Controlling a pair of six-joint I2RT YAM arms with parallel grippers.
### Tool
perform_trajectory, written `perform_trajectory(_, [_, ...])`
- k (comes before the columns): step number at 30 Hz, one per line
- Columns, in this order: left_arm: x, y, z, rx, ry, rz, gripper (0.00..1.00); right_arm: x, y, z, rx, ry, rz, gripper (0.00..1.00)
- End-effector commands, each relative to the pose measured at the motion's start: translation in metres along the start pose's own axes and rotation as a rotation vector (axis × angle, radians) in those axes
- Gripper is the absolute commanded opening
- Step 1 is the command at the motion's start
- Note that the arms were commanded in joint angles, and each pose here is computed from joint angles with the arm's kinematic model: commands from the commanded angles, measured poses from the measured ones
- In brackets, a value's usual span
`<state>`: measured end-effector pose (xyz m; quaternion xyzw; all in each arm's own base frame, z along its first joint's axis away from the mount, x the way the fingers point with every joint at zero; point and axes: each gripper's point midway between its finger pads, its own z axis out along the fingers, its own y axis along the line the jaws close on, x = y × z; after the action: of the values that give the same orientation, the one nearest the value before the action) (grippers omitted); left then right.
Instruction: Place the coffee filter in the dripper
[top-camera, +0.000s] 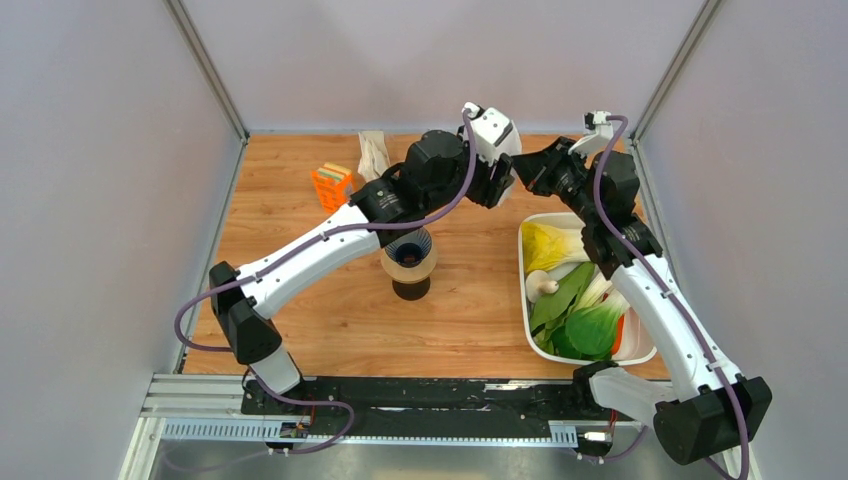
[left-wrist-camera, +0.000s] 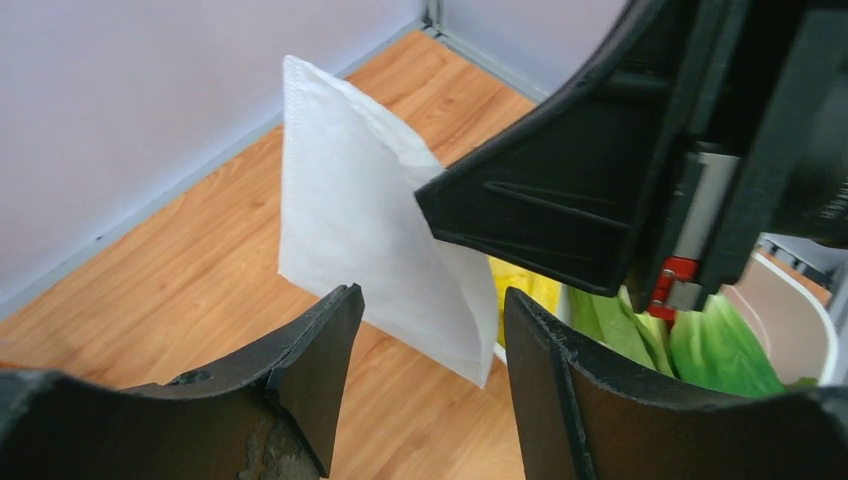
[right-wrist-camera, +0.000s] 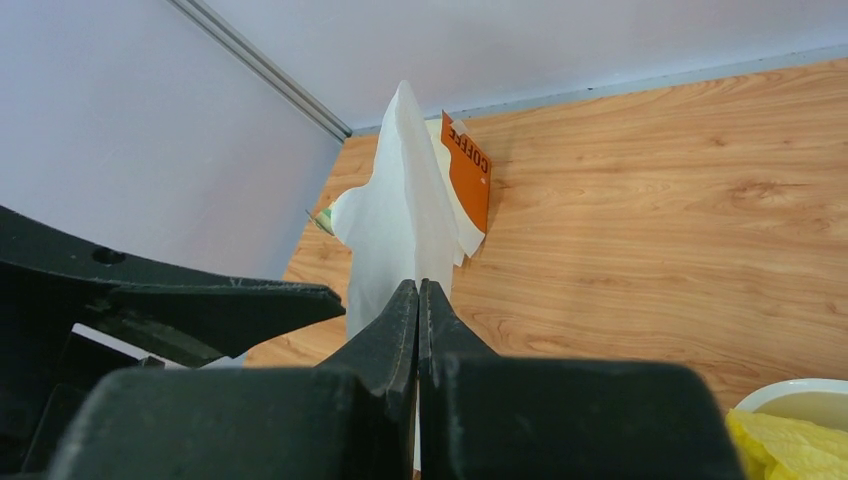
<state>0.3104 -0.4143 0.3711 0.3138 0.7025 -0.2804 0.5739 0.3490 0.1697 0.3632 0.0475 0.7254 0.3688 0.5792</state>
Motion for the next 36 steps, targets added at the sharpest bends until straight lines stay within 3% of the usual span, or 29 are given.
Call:
perform_trajectory(1, [-0.016,0.017,0.002,-0.107,-0.032,0.033,0.62,-0.013,0.008,0.001,-0.012,-0.054,0.008,0.0])
perform_trajectory(10, [-0.002,0.037,0.013,-0.259,0.012,0.108,0.53,-0.005,0.0,0.006,0.049,-0.044,0.024,0.0])
perform_trajectory(22, [-0.022,0.014,0.011,-0.155,-0.057,-0.002,0.55,0.001,-0.005,0.011,0.074,-0.038,0.055,0.0])
perform_trajectory(36, [-0.004,0.036,0.023,-0.281,0.0,0.058,0.56,0.003,0.003,0.006,0.037,-0.03,0.099,0.0])
